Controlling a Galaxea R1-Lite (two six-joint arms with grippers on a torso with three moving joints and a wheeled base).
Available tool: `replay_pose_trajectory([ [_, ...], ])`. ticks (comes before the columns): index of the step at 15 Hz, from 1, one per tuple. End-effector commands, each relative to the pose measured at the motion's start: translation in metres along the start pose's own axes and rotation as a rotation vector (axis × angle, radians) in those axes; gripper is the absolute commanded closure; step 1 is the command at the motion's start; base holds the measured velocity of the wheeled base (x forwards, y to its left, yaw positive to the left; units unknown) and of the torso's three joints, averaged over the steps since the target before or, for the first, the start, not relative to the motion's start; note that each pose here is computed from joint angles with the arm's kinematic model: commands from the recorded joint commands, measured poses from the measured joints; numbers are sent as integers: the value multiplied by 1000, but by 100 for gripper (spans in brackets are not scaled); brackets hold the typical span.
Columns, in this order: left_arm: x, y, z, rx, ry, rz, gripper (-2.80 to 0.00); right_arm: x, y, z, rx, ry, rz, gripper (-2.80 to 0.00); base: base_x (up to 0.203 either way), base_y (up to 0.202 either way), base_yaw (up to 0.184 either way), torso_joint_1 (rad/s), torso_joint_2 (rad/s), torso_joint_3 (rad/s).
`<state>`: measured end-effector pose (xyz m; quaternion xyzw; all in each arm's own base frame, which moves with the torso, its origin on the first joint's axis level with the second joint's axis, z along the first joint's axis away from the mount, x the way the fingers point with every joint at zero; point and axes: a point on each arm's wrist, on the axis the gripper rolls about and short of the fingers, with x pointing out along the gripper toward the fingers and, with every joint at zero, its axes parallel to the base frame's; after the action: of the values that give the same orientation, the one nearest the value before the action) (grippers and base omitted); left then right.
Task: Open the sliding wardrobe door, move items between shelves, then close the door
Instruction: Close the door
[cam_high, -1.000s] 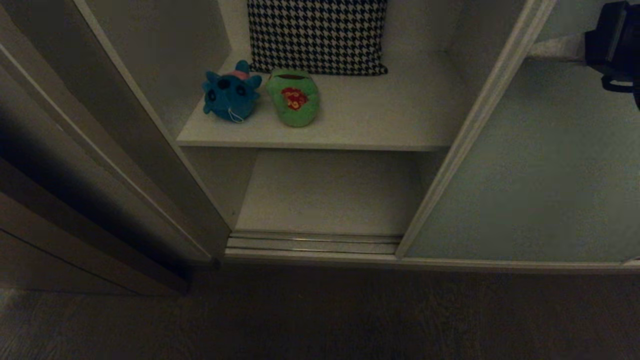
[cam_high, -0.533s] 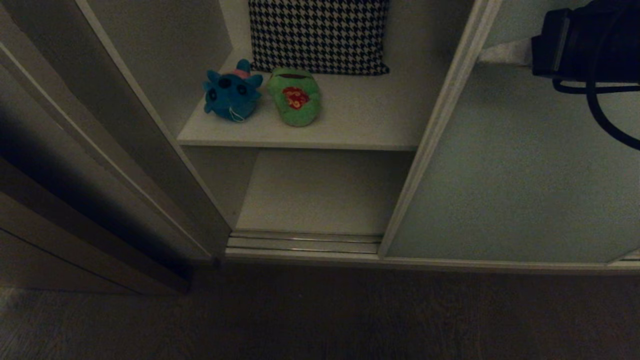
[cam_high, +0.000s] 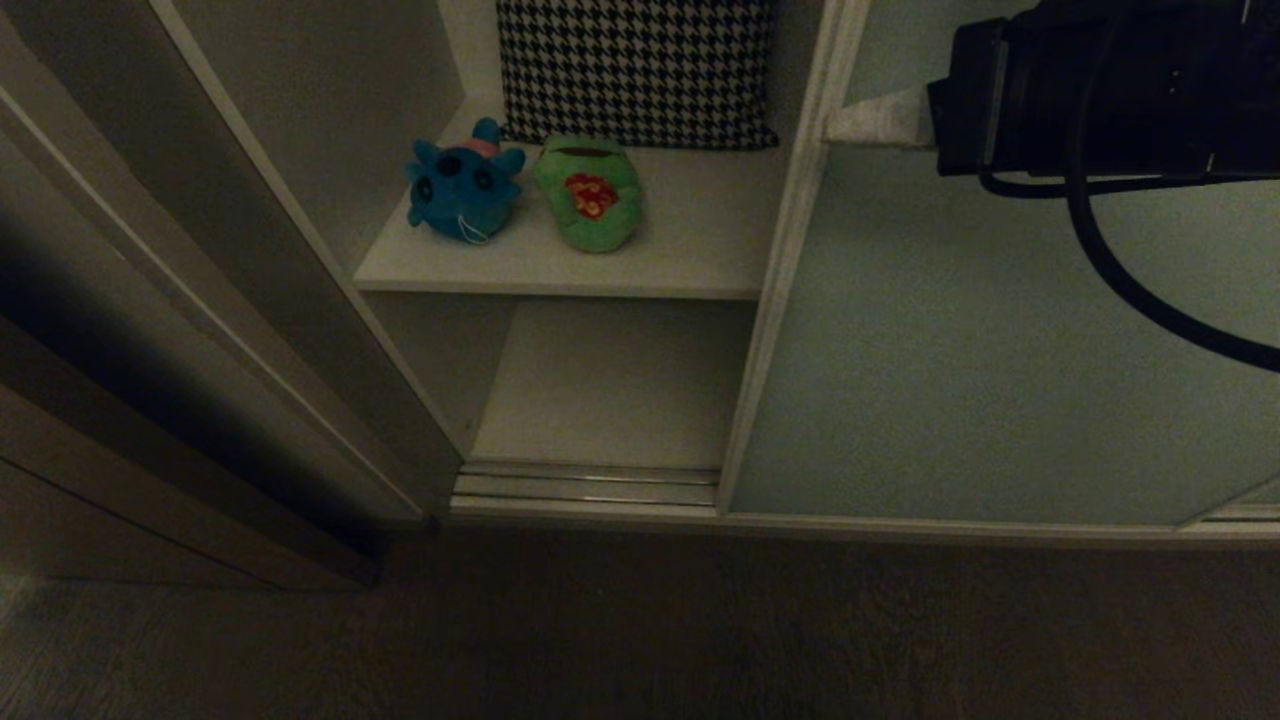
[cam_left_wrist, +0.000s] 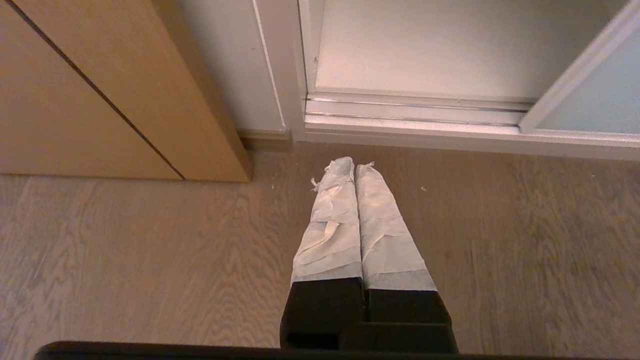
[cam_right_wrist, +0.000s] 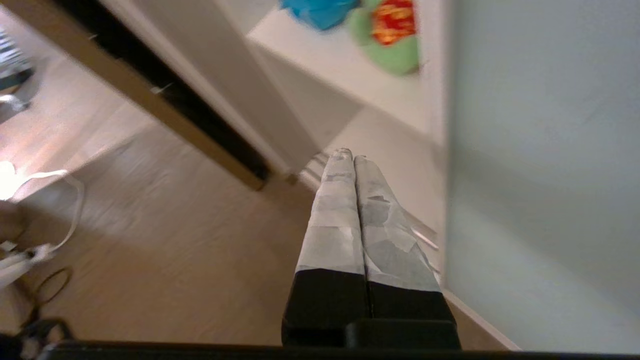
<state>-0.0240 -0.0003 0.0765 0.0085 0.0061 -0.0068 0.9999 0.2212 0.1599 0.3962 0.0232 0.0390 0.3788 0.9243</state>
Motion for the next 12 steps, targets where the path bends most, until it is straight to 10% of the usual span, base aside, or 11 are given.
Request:
replay_pose_trajectory([
  [1,0,0,0,0,1,-2,0,7,8,-4,3,17,32,0,0,0,0,0,0,0],
  [12,0,0,0,0,2,1,0,32,27,-8,-102,-166,-83,0,0,0,0,0,0,0],
])
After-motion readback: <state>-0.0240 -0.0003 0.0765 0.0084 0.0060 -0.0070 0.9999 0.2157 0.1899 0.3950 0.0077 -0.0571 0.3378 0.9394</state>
